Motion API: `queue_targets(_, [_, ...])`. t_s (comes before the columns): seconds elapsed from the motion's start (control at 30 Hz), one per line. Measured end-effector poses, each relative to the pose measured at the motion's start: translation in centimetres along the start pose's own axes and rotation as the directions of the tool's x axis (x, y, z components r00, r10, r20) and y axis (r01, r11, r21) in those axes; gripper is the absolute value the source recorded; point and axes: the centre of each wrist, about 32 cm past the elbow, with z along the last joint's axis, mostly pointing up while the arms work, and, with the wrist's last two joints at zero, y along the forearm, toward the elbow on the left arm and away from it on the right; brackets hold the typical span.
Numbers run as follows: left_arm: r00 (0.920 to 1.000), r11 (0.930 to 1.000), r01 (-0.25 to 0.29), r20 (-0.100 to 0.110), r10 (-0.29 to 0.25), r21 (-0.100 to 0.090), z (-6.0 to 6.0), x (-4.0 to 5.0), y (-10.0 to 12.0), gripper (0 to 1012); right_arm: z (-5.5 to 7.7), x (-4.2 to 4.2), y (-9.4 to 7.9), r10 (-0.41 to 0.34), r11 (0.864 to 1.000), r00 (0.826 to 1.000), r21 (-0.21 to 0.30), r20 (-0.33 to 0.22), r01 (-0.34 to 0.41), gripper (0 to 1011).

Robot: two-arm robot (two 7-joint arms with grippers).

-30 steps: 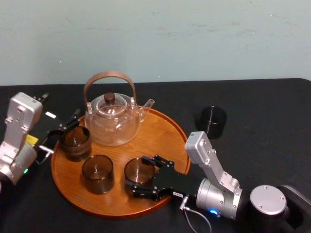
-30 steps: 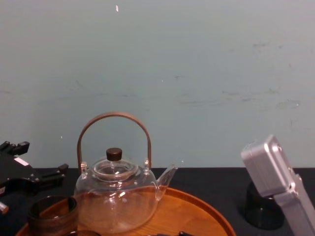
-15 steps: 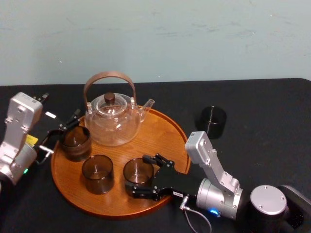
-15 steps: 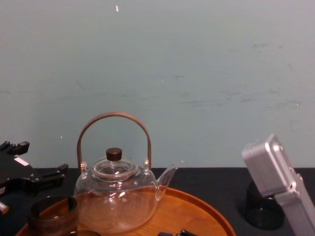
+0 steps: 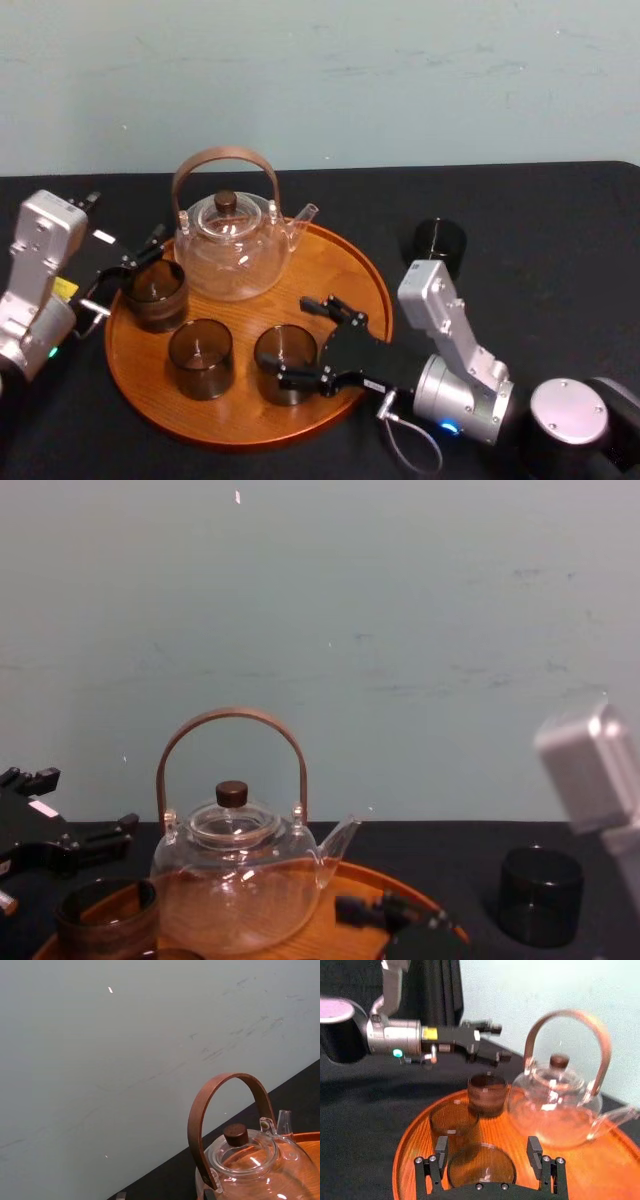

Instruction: Pick up the glass from the table and place it on the tray.

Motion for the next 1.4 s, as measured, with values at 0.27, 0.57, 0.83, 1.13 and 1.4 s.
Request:
queue_targets(0.27, [1.0, 1.0, 0.0, 0.0, 0.0, 0.0, 0.0, 0.0, 0.0, 1002, 1.8, -0.25, -1.4, -0.018, 0.997, 0.998, 0.074, 0.056, 0.013, 1002])
queue_targets(0.57, [1.0, 1.0, 0.0, 0.0, 0.0, 0.0, 0.0, 0.0, 0.0, 1001, 2.3, 0.17, -4.0, -0.1, 0.99, 0.993, 0.102, 0.063, 0.093, 1002])
queue_targets(0.83, [1.0, 1.0, 0.0, 0.0, 0.0, 0.0, 0.0, 0.0, 0.0, 1001, 1.1, 0.85, -7.9, -0.232, 0.97, 0.972, 0.081, 0.03, 0.229, 1002])
queue_targets(1.13, [1.0, 1.0, 0.0, 0.0, 0.0, 0.0, 0.0, 0.0, 0.0, 1001, -0.2, 0.83, -11.6, -0.344, 0.938, 0.939, 0.048, 0.011, 0.343, 1002])
queue_targets(1.4, [1.0, 1.0, 0.0, 0.0, 0.0, 0.0, 0.0, 0.0, 0.0, 1001, -0.9, 0.8, -13.3, -0.405, 0.914, 0.914, 0.024, -0.002, 0.405, 1002])
